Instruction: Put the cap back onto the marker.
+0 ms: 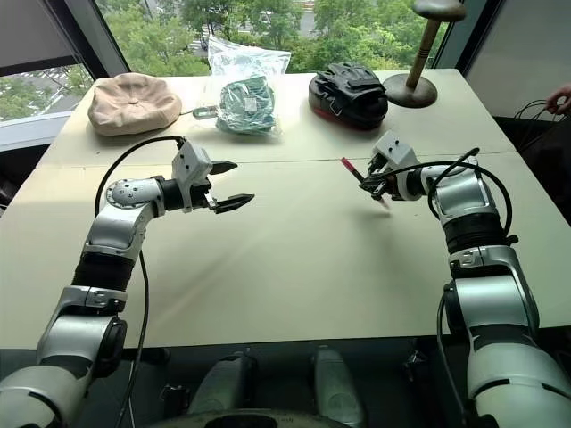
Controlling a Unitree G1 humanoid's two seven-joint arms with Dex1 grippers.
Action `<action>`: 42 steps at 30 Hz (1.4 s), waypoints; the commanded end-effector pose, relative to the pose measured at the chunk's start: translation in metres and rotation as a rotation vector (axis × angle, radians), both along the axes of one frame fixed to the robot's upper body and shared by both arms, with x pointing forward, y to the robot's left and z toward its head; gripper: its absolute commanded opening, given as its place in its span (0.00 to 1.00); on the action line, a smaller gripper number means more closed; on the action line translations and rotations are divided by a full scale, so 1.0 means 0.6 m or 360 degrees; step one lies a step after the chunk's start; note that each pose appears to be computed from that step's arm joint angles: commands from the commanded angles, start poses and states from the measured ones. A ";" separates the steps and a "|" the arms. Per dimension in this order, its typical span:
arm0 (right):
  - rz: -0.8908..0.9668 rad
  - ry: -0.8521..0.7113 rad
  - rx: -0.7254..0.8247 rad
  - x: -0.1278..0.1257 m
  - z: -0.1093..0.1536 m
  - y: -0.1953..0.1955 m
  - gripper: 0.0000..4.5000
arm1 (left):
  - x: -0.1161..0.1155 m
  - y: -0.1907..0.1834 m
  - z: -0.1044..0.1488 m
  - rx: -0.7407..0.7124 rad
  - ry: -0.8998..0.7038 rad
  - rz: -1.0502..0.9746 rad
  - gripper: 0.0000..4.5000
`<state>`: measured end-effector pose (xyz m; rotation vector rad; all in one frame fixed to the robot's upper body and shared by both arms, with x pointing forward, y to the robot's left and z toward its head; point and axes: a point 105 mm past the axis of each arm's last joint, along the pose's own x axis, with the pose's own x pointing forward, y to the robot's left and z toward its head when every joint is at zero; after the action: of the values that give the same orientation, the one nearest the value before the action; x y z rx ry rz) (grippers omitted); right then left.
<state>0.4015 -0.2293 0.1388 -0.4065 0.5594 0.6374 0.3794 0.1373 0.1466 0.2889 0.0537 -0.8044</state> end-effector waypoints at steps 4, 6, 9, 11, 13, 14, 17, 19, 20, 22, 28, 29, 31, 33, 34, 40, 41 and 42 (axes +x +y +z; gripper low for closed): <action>-0.0208 0.0123 0.0131 -0.021 -0.006 -0.010 0.00 | -0.012 0.006 0.016 -0.0261 -0.0013 0.0391 0.99; -0.0266 0.0136 0.0147 -0.020 -0.012 -0.014 0.00 | -0.016 0.004 0.005 -0.0307 0.0049 0.0448 0.99; -0.0367 0.0157 0.0146 -0.016 -0.023 -0.028 0.00 | -0.035 -0.013 -0.017 -0.0277 0.0133 0.0383 0.99; -0.0388 0.0176 0.0150 -0.016 -0.029 -0.032 0.00 | -0.042 -0.018 -0.022 -0.0293 0.0174 0.0356 0.99; -0.0398 0.0180 0.0141 -0.017 -0.031 -0.037 0.00 | -0.044 -0.016 -0.023 -0.0291 0.0188 0.0350 0.99; -0.0408 0.0181 0.0138 -0.017 -0.031 -0.039 0.00 | -0.044 -0.014 -0.023 -0.0284 0.0183 0.0351 0.99; -0.0423 0.0188 0.0130 -0.017 -0.034 -0.045 0.42 | -0.045 -0.009 -0.025 -0.0271 0.0190 0.0349 1.00; -0.0428 0.0187 0.0127 -0.017 -0.034 -0.048 0.63 | -0.046 -0.008 -0.025 -0.0260 0.0189 0.0343 1.00; -0.0437 0.0177 0.0118 -0.016 -0.033 -0.050 0.77 | -0.047 -0.008 -0.025 -0.0263 0.0191 0.0336 1.00; -0.0452 0.0155 0.0112 -0.014 -0.031 -0.054 0.98 | -0.047 -0.007 -0.025 -0.0268 0.0193 0.0332 1.00; -0.0387 -0.0119 0.0210 0.006 0.034 -0.052 0.99 | -0.051 0.020 -0.009 -0.0269 0.0190 0.0278 1.00; -0.0343 -0.0161 0.0241 0.007 0.045 -0.046 0.99 | -0.051 0.026 -0.006 -0.0266 0.0190 0.0266 1.00; -0.0157 -0.0250 0.0333 -0.005 0.077 -0.019 0.99 | -0.057 0.050 0.005 -0.0227 0.0183 0.0215 1.00; -0.0004 -0.0307 0.0391 -0.023 0.096 0.004 0.99 | -0.063 0.070 0.014 -0.0202 0.0167 0.0191 1.00; 0.0037 -0.0342 0.0410 -0.029 0.101 0.012 0.99 | -0.063 0.082 0.019 -0.0201 0.0149 0.0201 1.00; 0.0188 -0.0427 0.0525 -0.083 0.079 0.064 0.99 | -0.094 0.126 0.036 -0.0295 0.0092 0.0218 1.00; 0.0162 -0.0426 0.0537 -0.086 0.073 0.065 0.99 | -0.097 0.131 0.034 -0.0303 0.0095 0.0239 1.00; 0.0142 -0.0422 0.0544 -0.088 0.067 0.066 0.99 | -0.098 0.135 0.032 -0.0317 0.0097 0.0265 1.00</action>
<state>0.3492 -0.1894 0.1553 -0.1748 0.2647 0.7582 0.3229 0.2153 0.1468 0.0508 0.1273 -0.6584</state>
